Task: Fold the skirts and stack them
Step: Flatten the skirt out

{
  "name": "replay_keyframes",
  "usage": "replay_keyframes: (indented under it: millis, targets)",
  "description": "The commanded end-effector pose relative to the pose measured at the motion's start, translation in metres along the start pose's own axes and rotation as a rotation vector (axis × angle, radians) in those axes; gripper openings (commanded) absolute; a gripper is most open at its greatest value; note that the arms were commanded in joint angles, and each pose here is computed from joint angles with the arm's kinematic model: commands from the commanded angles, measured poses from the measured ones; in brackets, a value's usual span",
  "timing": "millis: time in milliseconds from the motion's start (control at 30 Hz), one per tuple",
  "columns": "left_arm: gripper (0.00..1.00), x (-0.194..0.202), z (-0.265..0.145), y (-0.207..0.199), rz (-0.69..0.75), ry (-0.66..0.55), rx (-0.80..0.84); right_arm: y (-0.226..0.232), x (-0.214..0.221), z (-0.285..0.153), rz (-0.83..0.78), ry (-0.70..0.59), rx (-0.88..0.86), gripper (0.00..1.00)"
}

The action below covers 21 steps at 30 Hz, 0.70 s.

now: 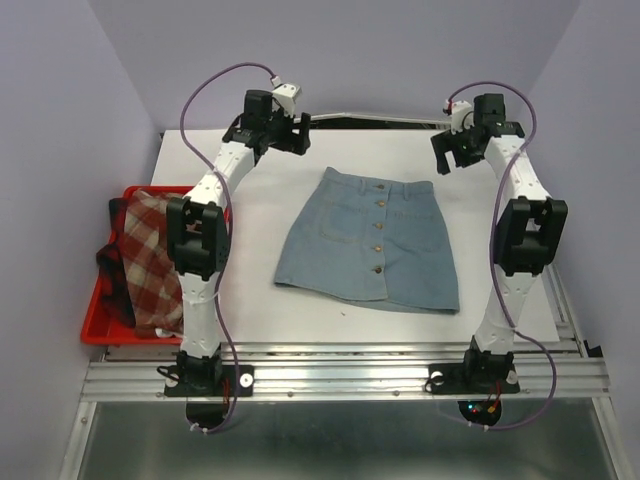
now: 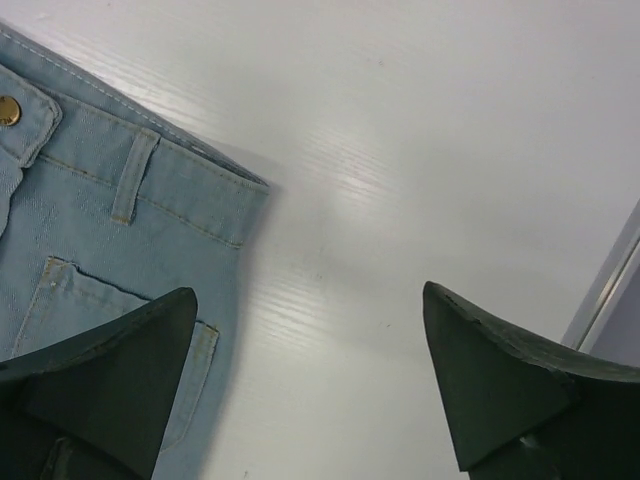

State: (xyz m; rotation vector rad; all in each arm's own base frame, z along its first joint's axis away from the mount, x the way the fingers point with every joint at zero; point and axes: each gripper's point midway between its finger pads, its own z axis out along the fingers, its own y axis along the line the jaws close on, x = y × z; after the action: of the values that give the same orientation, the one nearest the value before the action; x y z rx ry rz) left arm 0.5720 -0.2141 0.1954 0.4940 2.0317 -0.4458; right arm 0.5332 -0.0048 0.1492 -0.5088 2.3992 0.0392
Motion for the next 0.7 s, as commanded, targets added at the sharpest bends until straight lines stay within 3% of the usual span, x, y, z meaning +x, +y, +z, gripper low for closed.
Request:
replay_keyframes:
  millis: [0,100,133,200,367,600,667]
  targets:
    - [0.99,-0.066,-0.063,0.002,0.113,-0.115,-0.08,0.002,-0.019,-0.037,0.007,-0.07,0.023,0.97]
    - [0.95,-0.026,-0.077,-0.026,0.117,-0.042,0.052,0.024,0.007,-0.028,0.012,-0.035,-0.069,0.74]
    - [0.89,0.006,-0.075,-0.032,0.098,0.024,0.082,0.036,0.018,-0.021,0.008,-0.008,-0.105,0.7]
    - [0.82,0.028,-0.087,-0.053,0.079,0.069,0.162,0.055,0.028,-0.017,0.012,0.014,-0.175,0.62]
    - [0.59,0.124,-0.1,-0.096,0.037,0.297,0.279,0.09,0.056,0.001,-0.008,0.093,-0.268,0.56]
    - [0.49,0.212,-0.105,-0.129,0.048,0.546,0.309,0.108,0.124,0.024,-0.023,0.27,-0.319,0.44]
    - [0.45,0.218,-0.099,-0.124,0.041,0.57,0.281,0.11,0.14,0.022,-0.036,0.303,-0.322,0.39]
